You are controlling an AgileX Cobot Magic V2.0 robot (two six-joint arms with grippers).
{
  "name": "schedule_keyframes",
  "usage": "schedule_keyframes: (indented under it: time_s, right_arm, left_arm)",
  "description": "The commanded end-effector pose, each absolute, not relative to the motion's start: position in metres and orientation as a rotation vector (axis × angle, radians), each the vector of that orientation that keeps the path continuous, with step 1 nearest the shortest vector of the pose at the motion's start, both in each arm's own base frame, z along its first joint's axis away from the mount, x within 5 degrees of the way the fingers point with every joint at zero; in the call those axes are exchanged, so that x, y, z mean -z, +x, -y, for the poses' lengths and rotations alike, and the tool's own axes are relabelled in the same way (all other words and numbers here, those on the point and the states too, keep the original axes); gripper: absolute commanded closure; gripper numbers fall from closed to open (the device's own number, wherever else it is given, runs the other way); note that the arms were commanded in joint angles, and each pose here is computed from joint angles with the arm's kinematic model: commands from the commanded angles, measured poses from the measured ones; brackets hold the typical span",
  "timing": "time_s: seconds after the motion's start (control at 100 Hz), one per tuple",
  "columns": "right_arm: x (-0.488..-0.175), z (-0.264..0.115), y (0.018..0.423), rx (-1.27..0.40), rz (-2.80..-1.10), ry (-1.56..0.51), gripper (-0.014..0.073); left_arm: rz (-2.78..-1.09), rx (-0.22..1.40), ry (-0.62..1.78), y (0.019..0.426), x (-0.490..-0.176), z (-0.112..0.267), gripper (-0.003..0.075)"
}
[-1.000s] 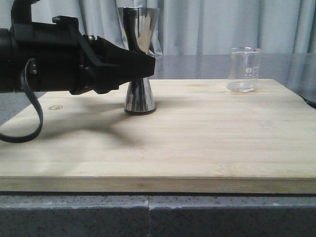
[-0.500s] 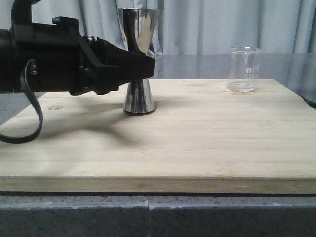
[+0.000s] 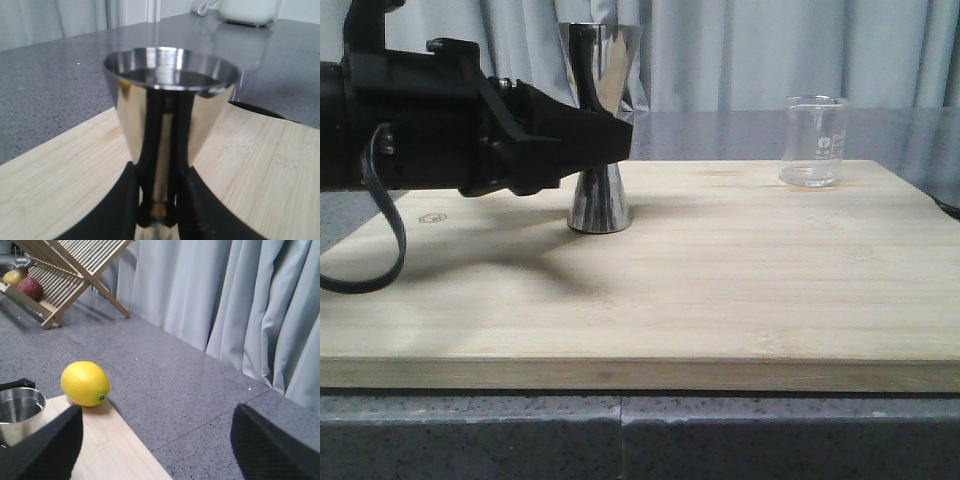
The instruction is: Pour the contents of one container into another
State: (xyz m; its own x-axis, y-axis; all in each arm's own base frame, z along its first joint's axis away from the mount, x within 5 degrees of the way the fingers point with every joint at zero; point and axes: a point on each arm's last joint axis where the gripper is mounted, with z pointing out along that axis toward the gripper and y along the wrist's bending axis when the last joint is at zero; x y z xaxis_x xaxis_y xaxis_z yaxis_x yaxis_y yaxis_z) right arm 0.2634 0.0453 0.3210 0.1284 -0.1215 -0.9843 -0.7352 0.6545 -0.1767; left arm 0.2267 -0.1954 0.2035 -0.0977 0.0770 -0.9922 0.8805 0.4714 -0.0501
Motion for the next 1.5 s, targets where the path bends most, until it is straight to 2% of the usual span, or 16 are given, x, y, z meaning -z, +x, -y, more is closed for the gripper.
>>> schedule_keyframes:
  time_s: [0.0,1.49]
  right_arm:
    - [-0.343,-0.0455,0.2579,-0.522,-1.304,-0.758,0.0046]
    - [-0.343,-0.0455,0.2579,-0.522,-1.304,-0.758,0.0046]
  left_arm:
    - [-1.409,0.874,0.813,0.227,-0.229,0.195,0.0739]
    - [-1.417,0.892,0.794,0.2297,-0.2229,0.1965,0.0738]
